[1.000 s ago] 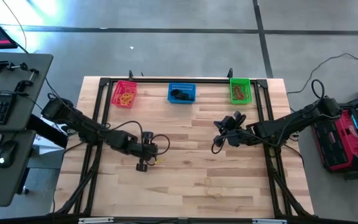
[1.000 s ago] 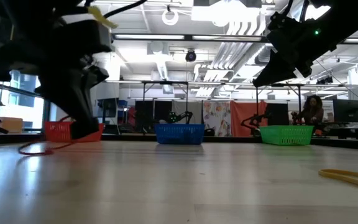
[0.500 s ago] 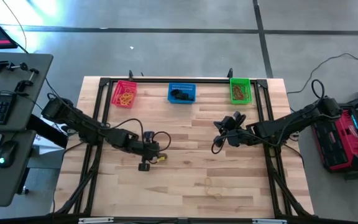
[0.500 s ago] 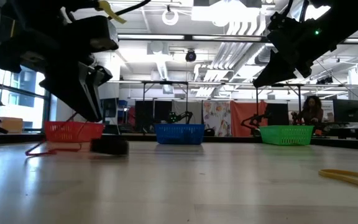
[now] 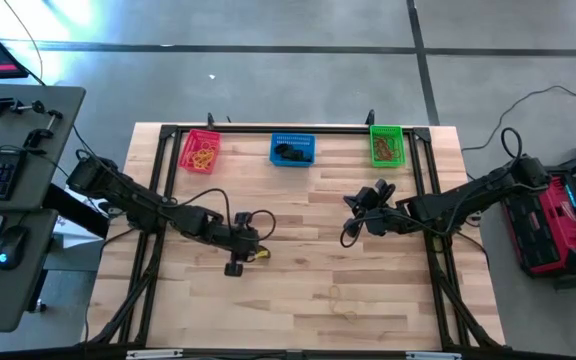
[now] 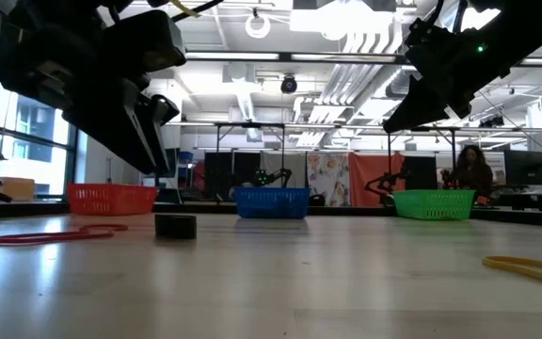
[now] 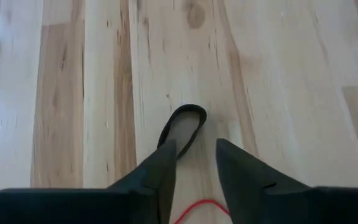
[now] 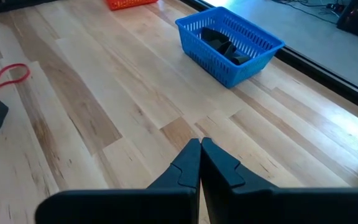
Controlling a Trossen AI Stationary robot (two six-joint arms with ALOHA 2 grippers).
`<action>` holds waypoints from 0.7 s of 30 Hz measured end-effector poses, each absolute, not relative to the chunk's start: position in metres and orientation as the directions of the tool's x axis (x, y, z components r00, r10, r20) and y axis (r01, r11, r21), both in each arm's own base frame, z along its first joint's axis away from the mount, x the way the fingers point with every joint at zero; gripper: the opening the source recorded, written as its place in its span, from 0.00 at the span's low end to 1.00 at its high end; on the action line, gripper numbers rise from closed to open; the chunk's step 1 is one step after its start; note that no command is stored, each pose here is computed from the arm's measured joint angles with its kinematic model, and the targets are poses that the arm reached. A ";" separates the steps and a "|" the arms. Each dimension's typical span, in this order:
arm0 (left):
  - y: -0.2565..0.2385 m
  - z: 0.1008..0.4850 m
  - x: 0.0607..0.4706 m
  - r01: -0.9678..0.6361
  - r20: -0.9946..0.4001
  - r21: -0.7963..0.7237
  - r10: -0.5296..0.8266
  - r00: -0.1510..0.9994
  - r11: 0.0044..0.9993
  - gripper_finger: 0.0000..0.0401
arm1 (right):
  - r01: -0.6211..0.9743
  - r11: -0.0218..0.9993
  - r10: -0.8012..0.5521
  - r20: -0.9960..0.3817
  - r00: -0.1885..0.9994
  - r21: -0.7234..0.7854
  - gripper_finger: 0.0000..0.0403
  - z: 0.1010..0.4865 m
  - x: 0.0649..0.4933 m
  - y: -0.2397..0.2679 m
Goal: Sort rubber bands into baskets
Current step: Put the black rubber band into the blue bin
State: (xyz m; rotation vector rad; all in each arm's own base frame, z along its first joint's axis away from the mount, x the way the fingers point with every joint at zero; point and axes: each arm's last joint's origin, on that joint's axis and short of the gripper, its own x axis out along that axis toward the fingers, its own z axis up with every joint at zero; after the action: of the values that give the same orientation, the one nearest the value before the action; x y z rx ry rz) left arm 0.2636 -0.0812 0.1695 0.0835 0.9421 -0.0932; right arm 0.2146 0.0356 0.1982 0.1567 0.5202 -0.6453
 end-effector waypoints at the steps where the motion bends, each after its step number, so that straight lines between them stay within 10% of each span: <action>1: -0.081 0.170 0.264 0.127 -0.810 0.039 -0.043 0.585 0.991 0.28 | 0.609 0.793 -0.532 -0.509 0.677 -0.019 0.00 0.198 0.215 0.036; 21: -0.066 0.132 0.283 0.261 -0.852 0.112 -0.043 0.522 0.959 0.39 | 0.594 0.805 -0.510 -0.523 0.683 -0.010 0.00 0.198 0.215 0.036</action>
State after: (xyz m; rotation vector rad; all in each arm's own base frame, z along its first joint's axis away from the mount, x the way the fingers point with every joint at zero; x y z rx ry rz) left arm 0.2832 -0.0658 0.1321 0.2373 1.0076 -0.1836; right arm 0.2146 0.0362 0.1977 0.1656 0.5349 -0.6219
